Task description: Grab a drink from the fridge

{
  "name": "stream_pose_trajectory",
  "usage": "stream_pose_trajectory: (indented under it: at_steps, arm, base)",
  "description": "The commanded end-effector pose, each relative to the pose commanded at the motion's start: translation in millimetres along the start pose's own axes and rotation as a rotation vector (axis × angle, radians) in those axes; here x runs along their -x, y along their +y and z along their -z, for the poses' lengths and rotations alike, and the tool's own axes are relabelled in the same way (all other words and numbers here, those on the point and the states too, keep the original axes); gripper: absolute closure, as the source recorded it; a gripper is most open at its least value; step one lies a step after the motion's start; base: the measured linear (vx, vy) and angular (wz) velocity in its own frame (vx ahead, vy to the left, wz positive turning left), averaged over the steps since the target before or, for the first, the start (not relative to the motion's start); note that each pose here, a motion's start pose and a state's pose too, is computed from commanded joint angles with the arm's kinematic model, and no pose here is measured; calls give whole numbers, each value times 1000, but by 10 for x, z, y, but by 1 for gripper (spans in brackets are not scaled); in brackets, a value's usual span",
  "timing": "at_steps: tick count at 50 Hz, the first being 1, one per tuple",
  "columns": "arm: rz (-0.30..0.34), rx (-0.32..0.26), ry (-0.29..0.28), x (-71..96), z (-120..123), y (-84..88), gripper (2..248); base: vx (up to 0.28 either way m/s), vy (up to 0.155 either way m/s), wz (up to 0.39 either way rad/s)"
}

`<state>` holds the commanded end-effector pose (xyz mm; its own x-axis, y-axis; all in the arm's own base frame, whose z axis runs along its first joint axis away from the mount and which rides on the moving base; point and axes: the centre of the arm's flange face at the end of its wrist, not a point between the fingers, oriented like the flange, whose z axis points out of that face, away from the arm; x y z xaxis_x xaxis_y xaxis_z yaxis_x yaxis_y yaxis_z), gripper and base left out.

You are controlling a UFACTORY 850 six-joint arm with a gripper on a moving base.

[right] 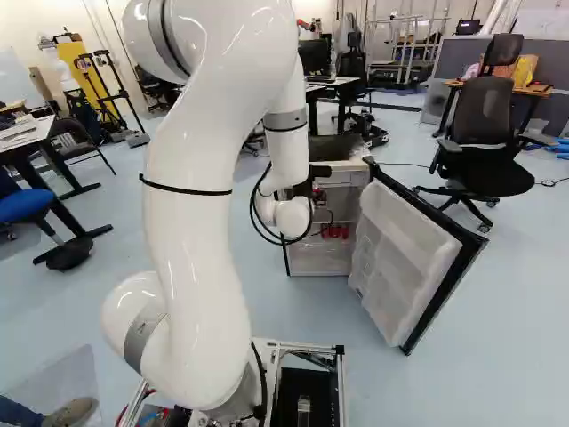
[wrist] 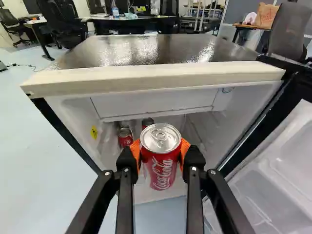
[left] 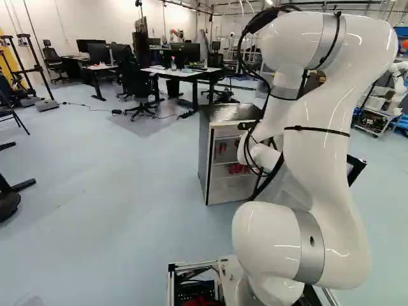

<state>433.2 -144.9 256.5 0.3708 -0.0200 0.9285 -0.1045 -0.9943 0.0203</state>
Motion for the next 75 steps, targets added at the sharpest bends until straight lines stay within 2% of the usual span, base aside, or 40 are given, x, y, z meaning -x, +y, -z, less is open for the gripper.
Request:
stream_pose_trajectory:
  at_steps: [34,59,75]
  arm:
    - [14,12,64,-314,266,-5,151]
    - [27,18,116,-553,384,-8,151]
    - [38,19,124,-699,391,-8,151]
  base:
    - [0,0,0]
    - [0,0,0]
    - [0,0,0]
